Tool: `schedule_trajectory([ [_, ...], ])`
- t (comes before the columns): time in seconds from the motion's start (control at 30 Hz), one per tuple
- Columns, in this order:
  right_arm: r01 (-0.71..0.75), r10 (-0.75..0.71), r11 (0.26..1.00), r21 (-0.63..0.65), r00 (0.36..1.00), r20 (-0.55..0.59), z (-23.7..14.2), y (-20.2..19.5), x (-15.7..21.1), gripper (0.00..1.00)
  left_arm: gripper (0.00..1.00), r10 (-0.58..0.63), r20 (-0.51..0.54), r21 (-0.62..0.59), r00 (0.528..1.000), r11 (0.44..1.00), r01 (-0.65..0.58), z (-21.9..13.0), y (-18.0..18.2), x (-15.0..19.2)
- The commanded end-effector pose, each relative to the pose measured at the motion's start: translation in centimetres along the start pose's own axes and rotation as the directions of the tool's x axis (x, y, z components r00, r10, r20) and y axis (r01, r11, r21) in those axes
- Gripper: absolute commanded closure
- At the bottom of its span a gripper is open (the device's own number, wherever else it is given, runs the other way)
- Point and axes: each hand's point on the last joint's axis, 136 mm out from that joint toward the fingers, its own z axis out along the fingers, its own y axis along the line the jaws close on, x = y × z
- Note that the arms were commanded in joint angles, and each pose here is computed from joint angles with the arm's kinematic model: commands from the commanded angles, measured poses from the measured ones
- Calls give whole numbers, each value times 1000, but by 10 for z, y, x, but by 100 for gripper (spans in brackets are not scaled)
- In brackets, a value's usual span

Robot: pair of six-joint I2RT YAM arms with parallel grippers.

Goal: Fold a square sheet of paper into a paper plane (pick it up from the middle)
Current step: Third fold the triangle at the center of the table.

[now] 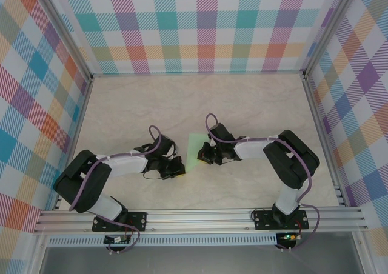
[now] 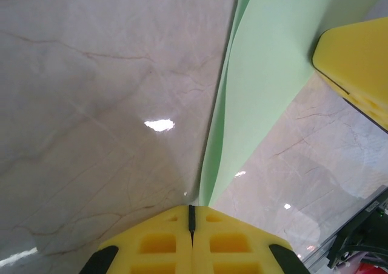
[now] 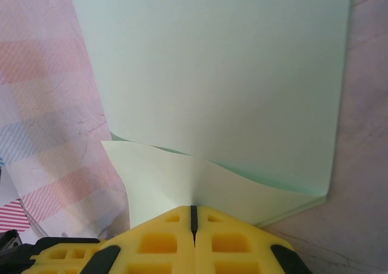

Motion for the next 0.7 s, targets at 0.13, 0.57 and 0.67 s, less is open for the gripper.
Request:
schedule_trajectory([
  [0.13, -30, 29, 992, 121, 1000, 9, 5, -34, 2, 95, 95, -20, 122, 121, 992, 993, 5, -18, -34, -23],
  [0.57, -5, 4, 995, 101, 1000, 9, 3, -28, 2, 95, 96, -60, 67, 86, 996, 995, 54, 13, -17, -23],
  [0.67, 42, -43, 997, 63, 999, 15, 0, -16, 0, 95, 96, -76, 51, 34, 996, 997, 74, 17, -1, -16],
])
